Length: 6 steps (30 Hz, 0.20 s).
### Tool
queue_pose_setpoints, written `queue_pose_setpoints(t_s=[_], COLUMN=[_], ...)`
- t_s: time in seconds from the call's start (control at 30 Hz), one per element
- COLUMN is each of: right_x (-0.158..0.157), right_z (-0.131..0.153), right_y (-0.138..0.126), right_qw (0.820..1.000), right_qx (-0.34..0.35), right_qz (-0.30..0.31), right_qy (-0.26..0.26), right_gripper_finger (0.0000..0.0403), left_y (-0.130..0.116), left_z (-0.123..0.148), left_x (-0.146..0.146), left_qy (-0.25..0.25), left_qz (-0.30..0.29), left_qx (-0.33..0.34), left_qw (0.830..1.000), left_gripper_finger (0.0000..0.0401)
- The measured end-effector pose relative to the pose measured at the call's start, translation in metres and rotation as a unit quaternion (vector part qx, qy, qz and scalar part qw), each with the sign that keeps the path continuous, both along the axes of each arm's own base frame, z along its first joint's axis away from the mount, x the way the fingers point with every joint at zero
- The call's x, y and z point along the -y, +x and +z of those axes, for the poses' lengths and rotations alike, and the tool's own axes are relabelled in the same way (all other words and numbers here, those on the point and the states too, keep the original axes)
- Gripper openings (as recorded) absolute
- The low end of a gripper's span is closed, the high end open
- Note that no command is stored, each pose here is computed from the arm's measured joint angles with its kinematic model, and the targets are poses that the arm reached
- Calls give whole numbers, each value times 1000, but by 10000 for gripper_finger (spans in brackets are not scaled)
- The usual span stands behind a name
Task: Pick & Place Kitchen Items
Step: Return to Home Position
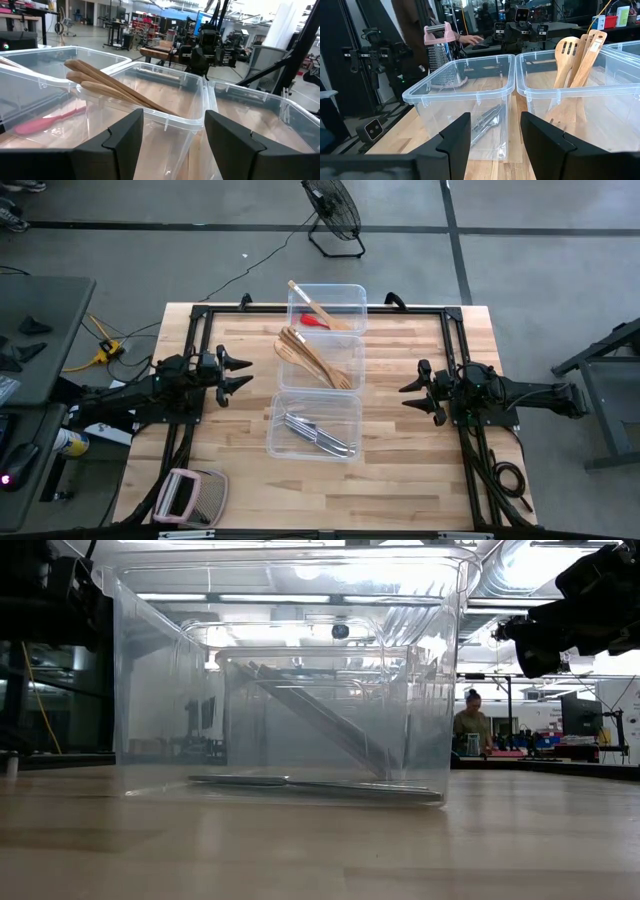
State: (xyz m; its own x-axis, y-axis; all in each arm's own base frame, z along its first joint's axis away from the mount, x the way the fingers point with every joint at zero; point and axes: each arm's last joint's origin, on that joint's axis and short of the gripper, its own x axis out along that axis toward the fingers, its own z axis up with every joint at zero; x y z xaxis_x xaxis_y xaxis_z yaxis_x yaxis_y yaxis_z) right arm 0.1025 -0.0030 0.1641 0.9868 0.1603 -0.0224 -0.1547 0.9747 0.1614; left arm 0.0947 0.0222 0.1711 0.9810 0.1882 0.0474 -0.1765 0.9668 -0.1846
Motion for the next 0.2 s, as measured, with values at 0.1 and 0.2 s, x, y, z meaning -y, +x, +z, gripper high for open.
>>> queue_pose_setpoints(t_s=[0.1, 0.2], right_x=[0, 0], right_z=[0, 0], right_y=[0, 0], right_qw=[1000, 1000], right_qx=[0, 0], right_qz=[0, 0], right_qy=[0, 0], right_gripper_finger=[165, 165], left_y=[0, 0], left_z=[0, 0], left_x=[0, 0], left_qy=[0, 0], left_qz=[0, -1], left_qx=[0, 0], left_qw=[1000, 1000], left_gripper_finger=[211, 211])
